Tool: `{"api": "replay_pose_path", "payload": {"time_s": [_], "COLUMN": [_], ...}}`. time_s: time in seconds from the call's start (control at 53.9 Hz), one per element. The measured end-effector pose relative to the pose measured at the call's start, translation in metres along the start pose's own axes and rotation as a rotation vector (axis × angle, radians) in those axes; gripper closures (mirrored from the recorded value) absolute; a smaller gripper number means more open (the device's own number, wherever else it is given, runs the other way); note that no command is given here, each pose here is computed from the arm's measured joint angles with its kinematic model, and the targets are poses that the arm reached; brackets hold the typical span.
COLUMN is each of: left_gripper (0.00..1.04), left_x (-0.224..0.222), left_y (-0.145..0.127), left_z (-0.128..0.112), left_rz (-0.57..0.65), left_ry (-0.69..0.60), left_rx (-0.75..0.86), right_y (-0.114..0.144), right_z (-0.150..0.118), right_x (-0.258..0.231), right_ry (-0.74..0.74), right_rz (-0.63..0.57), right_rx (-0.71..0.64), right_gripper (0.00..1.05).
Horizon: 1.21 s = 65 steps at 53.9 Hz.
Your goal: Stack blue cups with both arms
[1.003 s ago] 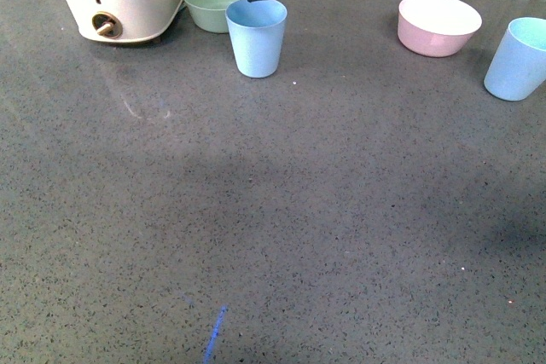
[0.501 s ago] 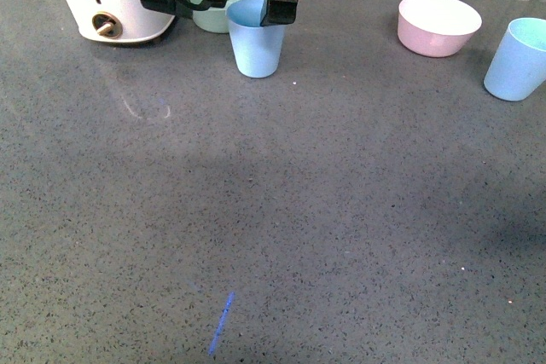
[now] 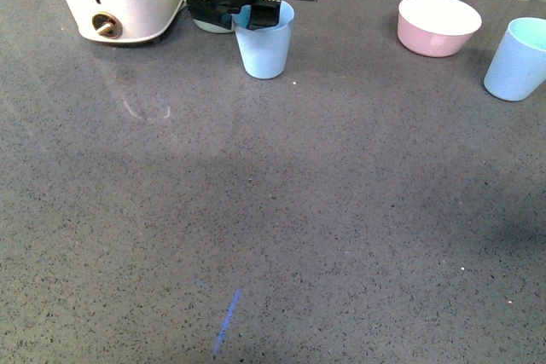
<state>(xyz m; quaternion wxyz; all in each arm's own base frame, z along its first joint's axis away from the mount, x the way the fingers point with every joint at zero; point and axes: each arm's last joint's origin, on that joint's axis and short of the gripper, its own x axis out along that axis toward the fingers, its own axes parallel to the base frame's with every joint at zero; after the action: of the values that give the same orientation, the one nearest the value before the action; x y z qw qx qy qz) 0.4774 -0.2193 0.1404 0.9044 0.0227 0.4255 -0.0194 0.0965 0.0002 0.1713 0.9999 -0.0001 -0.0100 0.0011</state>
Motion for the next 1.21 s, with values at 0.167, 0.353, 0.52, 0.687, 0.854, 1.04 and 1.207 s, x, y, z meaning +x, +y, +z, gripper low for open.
{"api": "replay_pose_path", "payload": {"time_s": [0.167, 0.353, 0.52, 0.687, 0.854, 1.04, 1.207], "left_gripper": [1.02, 1.03, 1.03, 1.03, 1.03, 1.03, 1.03], "left_x": [-0.001, -0.006, -0.014, -0.046, -0.083, -0.092, -0.094], "left_y": [-0.001, -0.002, -0.003, -0.014, -0.046, -0.074, -0.086], "left_z": [0.001, 0.003, 0.005, 0.002, -0.02, -0.05, -0.057], "left_rz": [-0.001, -0.005, -0.005, -0.09, -0.211, -0.258, -0.271], "left_ry": [0.001, 0.001, -0.002, 0.009, 0.061, 0.105, 0.1], "left_rx": [-0.004, -0.011, -0.005, 0.009, 0.012, 0.048, 0.053], "right_y": [0.0, 0.0, 0.0, 0.0, 0.0, 0.0, 0.0], "right_z": [0.0, 0.0, 0.0, 0.0, 0.0, 0.0, 0.0], "right_x": [0.0, 0.0, 0.0, 0.0, 0.0, 0.0, 0.0], "right_ry": [0.0, 0.0, 0.0, 0.0, 0.0, 0.0, 0.0], "right_rz": [0.0, 0.0, 0.0, 0.0, 0.0, 0.0, 0.0], "right_rx": [0.0, 0.0, 0.0, 0.0, 0.0, 0.0, 0.0], "right_gripper": [0.09, 0.09, 0.09, 0.09, 0.09, 0.09, 0.09]}}
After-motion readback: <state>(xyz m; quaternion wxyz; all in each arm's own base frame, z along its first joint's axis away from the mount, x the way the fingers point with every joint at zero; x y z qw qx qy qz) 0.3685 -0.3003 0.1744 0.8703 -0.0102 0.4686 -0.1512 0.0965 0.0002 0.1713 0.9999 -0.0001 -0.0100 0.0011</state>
